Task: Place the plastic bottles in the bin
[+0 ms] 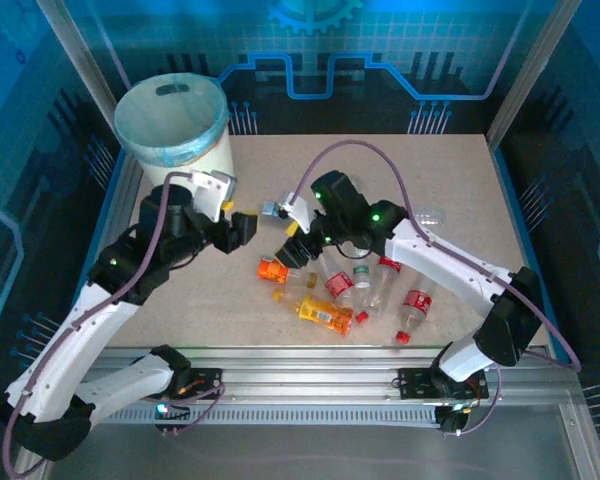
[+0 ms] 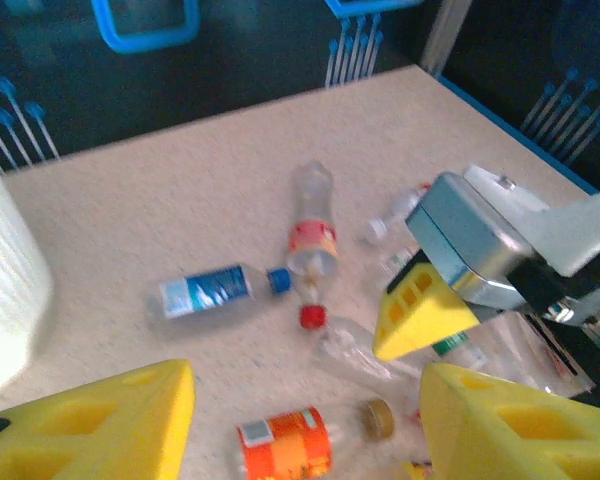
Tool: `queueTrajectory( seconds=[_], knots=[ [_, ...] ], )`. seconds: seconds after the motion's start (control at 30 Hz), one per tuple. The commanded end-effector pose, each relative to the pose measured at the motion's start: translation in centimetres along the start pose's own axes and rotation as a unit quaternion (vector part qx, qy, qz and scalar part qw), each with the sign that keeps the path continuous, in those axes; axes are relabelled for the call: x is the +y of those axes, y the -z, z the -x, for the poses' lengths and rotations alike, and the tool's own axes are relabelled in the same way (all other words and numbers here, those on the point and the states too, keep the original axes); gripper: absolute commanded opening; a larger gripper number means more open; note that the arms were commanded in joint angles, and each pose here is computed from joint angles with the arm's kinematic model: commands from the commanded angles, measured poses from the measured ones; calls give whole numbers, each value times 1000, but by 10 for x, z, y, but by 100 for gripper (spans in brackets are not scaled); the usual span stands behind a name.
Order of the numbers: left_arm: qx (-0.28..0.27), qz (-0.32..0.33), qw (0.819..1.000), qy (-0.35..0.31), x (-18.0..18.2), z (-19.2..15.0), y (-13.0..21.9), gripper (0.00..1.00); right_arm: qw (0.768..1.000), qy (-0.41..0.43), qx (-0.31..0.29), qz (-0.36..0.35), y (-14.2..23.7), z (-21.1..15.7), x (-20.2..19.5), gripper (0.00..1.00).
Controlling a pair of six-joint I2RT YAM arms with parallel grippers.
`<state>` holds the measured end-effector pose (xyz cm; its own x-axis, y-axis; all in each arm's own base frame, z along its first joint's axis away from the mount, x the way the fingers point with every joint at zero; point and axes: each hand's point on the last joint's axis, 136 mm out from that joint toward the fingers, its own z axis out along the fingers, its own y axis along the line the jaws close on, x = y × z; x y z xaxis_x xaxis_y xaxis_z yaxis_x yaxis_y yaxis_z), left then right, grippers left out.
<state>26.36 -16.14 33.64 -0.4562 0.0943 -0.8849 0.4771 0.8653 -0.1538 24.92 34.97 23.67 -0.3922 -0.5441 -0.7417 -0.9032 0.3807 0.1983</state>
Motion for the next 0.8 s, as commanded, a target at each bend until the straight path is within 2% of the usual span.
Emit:
queueTrajectory(
  seconds=[0.0, 0.2, 0.43, 0.6, 0.77],
  knots=[
    [32, -30, 998, 47, -11, -28, -19, 62, 1000, 10, 13, -9, -8, -17, 2, 68],
    [96, -41, 991, 86, -20, -74, -42, 62, 995, -7, 95, -30, -33, -76, 2, 66],
    [166, -12, 976, 138, -16, -122, -59, 64, 986, -21, 163, -43, -30, -125, 20, 64],
    [176, 28, 964, 195, -3, -148, -71, 65, 974, -12, 217, -60, -30, -158, 35, 66],
    [178, 60, 955, 229, 8, -164, -79, 66, 962, -22, 250, -103, -32, -179, 25, 67]
  ],
)
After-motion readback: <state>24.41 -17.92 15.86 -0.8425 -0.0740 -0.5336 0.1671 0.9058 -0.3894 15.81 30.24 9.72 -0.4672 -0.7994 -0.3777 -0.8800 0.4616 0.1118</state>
